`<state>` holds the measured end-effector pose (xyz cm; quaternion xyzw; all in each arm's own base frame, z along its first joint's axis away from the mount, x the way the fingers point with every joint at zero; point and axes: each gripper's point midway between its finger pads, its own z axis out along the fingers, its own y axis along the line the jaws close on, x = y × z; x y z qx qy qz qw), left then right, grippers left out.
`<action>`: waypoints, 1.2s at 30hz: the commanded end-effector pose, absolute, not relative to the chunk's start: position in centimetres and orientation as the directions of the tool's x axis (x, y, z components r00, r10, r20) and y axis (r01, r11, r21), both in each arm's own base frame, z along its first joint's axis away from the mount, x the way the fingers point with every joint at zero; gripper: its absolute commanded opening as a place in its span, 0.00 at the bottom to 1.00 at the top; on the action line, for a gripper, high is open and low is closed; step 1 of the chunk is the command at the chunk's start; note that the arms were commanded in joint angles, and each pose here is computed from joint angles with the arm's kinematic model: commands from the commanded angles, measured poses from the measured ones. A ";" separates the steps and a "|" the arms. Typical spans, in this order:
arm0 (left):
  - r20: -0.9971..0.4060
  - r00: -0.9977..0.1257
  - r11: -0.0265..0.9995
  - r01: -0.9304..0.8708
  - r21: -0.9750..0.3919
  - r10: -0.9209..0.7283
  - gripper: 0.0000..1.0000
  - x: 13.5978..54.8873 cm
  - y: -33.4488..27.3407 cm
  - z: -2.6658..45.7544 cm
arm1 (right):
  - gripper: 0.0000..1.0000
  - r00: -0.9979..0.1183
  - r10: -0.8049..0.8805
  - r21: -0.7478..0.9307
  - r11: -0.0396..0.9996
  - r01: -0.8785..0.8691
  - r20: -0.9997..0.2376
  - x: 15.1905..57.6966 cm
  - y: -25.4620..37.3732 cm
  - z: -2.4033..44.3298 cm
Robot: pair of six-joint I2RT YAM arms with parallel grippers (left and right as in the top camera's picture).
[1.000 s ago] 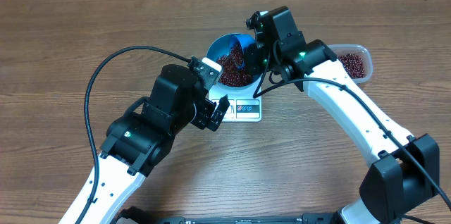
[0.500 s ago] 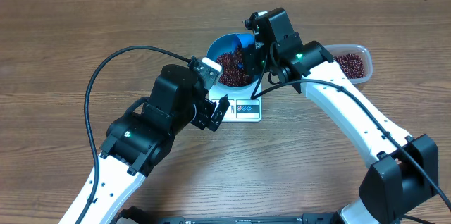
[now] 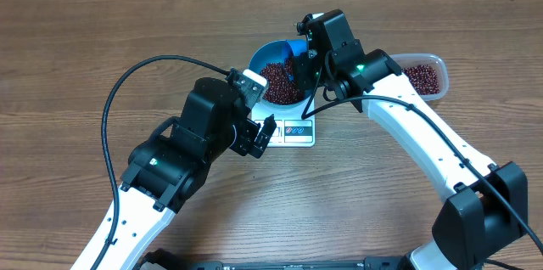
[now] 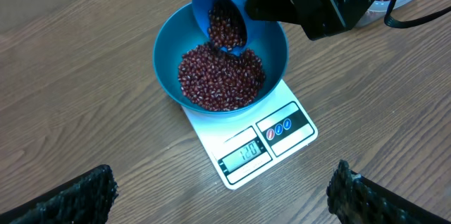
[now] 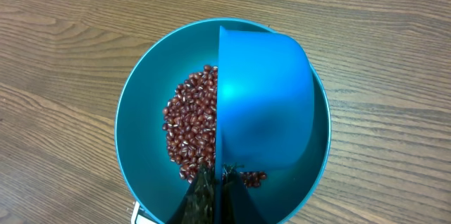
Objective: Scoop item into bowl and weigh 150g on scale
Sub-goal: 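Tilt the scoop to pour beans into the teal bowl, right gripper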
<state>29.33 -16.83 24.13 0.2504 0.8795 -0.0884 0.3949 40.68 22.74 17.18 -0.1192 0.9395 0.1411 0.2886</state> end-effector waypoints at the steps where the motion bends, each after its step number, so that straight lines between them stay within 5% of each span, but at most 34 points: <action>1: -0.740 -0.567 0.866 0.499 0.042 0.363 1.00 29.5 -16.6 24.2 | 0.04 -0.761 -0.116 0.195 0.932 -0.306 -0.638 41.2 22.9 20.2; 36: -0.740 -0.567 0.865 0.499 0.042 0.363 0.99 29.4 -16.6 24.2 | 0.04 -0.675 -0.229 0.070 0.920 -0.385 -0.701 41.3 22.1 22.9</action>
